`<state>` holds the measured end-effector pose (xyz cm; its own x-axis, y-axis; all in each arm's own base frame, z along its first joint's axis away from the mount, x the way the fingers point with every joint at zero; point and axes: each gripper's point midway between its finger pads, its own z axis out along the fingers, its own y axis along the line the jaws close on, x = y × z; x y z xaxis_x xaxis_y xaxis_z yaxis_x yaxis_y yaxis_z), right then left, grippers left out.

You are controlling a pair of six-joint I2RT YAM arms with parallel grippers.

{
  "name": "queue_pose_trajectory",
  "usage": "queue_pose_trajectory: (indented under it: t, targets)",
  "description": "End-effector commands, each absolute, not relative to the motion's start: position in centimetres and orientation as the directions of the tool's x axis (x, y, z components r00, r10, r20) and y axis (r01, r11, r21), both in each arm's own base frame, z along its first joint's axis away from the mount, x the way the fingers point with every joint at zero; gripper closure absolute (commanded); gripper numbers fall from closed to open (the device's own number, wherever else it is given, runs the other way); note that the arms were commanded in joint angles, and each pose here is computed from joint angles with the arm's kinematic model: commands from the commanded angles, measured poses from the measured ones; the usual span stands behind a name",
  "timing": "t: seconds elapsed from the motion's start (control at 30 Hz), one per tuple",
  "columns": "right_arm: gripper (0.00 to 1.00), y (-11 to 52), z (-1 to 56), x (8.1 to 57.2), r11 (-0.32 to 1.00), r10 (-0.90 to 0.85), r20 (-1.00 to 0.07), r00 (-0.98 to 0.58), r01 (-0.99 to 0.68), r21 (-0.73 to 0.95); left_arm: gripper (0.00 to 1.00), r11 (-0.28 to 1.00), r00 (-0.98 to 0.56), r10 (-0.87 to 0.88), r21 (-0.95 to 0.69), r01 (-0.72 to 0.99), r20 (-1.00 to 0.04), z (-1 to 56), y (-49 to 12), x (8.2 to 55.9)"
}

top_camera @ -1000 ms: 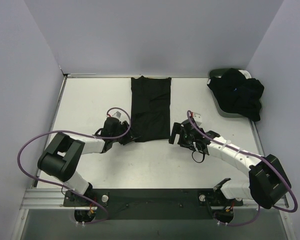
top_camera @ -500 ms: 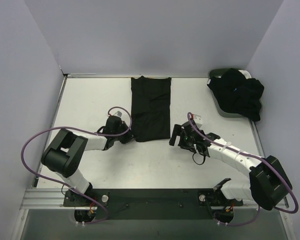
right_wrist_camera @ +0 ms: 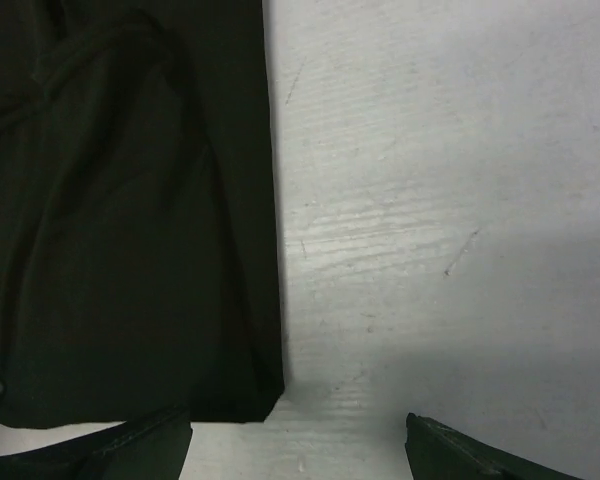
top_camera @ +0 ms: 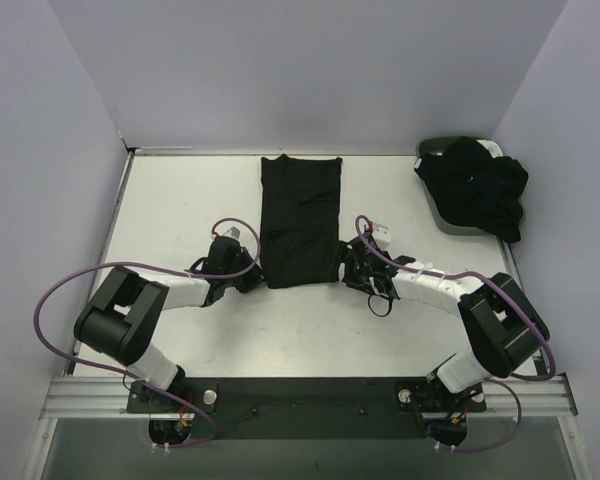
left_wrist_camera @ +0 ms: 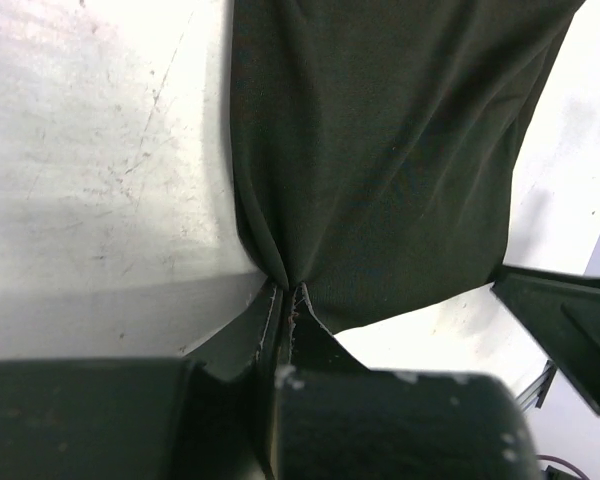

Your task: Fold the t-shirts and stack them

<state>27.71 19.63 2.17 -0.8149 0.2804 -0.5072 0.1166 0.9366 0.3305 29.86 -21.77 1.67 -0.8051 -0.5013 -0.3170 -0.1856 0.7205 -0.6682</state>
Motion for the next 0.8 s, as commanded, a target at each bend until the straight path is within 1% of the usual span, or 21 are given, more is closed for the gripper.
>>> queue_pose_trajectory:
  t: [0.0,0.07,0.13,0.33,0.37,0.53,0.63,0.73,0.77]
  targets:
    - [0.14,20.9,2.4,29.3,0.921,0.321,-0.52,-0.791,0.132,0.367,1.0,0.816,-0.861,-0.445,-0.507,-0.277,-0.246,-3.0,-18.7,25.1]
    - [0.16,21.2,1.9,29.3,0.922,0.317,-0.511,-0.799,0.132,0.365,1.0,0.817,-0.863,-0.444,-0.503,-0.282,-0.239,-3.4,-18.6,24.7]
    - [0.2,21.6,1.8,29.4,0.922,0.313,-0.508,-0.802,0.128,0.366,1.0,0.818,-0.864,-0.444,-0.5,-0.284,-0.236,-3.6,-18.5,24.6]
    - [0.35,22.1,1.2,29.1,0.923,0.305,-0.492,-0.816,0.126,0.363,1.0,0.82,-0.866,-0.443,-0.494,-0.288,-0.231,-4.0,-18.5,24.6]
    - [0.39,22.2,1.1,29.0,0.922,0.306,-0.487,-0.818,0.127,0.367,1.0,0.821,-0.867,-0.442,-0.494,-0.287,-0.231,-4.0,-18.5,24.6]
    - [0.46,22.4,0.5,28.6,0.925,0.3,-0.483,-0.822,0.127,0.359,1.0,0.82,-0.865,-0.445,-0.494,-0.289,-0.232,-4.1,-18.5,24.7]
    - [0.53,22.5,0.2,28.6,0.923,0.303,-0.477,-0.825,0.13,0.362,1.0,0.818,-0.865,-0.446,-0.497,-0.291,-0.228,-4.1,-18.5,24.6]
    - [0.65,22.7,-0.1,28.5,0.921,0.306,-0.471,-0.827,0.133,0.365,1.0,0.819,-0.866,-0.446,-0.493,-0.294,-0.225,-4.4,-18.3,24.3]
    - [0.71,22.7,-0.2,28.4,0.921,0.306,-0.468,-0.829,0.134,0.365,1.0,0.819,-0.867,-0.445,-0.493,-0.294,-0.223,-4.4,-18.3,24.2]
